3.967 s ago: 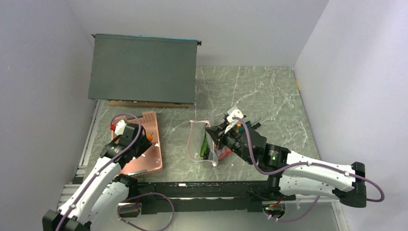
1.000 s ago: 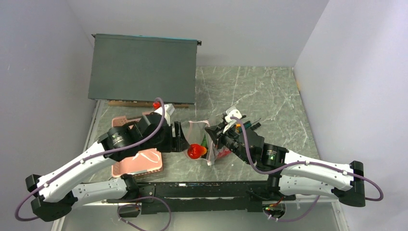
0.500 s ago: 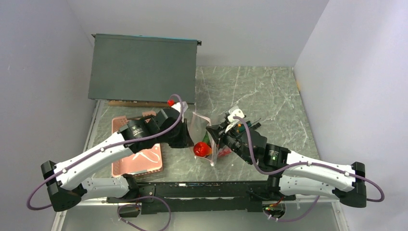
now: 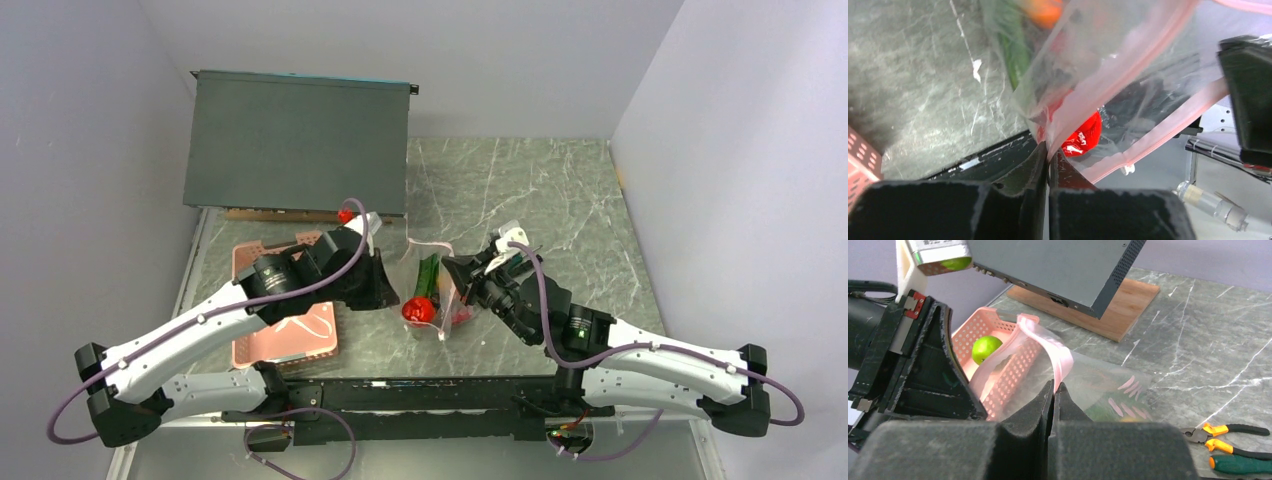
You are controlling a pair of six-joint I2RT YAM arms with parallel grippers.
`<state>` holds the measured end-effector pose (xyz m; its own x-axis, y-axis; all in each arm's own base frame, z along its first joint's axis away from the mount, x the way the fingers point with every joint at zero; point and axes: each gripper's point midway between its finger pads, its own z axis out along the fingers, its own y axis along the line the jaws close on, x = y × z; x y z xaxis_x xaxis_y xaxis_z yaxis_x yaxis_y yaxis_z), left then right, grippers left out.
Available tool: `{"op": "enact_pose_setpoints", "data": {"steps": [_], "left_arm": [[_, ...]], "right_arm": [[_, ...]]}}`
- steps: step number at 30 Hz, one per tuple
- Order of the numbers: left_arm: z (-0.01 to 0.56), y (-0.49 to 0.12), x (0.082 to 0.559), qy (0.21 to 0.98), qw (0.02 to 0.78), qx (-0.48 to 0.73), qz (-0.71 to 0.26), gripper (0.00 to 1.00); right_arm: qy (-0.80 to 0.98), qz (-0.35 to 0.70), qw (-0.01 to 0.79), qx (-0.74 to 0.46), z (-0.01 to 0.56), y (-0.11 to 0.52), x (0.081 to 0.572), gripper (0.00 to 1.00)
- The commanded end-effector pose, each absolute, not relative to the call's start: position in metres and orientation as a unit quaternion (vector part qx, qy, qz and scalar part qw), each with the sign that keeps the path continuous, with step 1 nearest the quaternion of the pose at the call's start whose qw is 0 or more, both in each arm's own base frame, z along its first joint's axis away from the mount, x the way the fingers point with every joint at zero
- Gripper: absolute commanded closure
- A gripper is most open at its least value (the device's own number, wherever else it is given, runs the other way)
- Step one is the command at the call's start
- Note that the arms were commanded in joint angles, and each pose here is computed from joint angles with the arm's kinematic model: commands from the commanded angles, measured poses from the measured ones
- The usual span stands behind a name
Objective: Place the food in the zip-top bag and seal the zipper
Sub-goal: Place the fake fruit in the zipper food storage bag, then pick up the fake fruit from the bin.
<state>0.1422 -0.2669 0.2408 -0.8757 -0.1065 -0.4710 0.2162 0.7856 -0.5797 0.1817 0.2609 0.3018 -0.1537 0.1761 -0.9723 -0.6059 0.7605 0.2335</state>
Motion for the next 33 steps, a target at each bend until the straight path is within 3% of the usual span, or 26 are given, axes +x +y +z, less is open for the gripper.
{"op": "enact_pose_setpoints", "data": {"steps": [1,4,7,17,27,33], "left_arm": [[0.254,-0.246,0.139,0.899,0.275,-0.008,-0.341,0.8],[0.261,-0.231,0.137,0.888,0.3,-0.021,-0.347,0.52],[0.264,-0.205,0.135,0.887,0.32,-0.049,-0.33,0.38],[0.199,-0.111,0.129,0.903,0.343,-0.187,-0.179,0.29],[0.167,-0.052,0.144,0.867,0.4,-0.296,-0.04,0.01],[0.152,-0.046,0.173,0.872,0.397,-0.286,-0.014,0.0]], "right_arm": [[0.672,0.335,0.649,-0.121,0.325,0.259,0.183,1.0],[0.678,0.328,0.647,-0.122,0.322,0.26,0.184,1.0],[0.675,0.334,0.646,-0.127,0.323,0.262,0.183,1.0],[0.682,0.325,0.642,-0.131,0.319,0.265,0.185,1.0],[0.684,0.325,0.639,-0.136,0.316,0.269,0.185,1.0],[0.685,0.322,0.638,-0.138,0.314,0.27,0.185,1.0]]}}
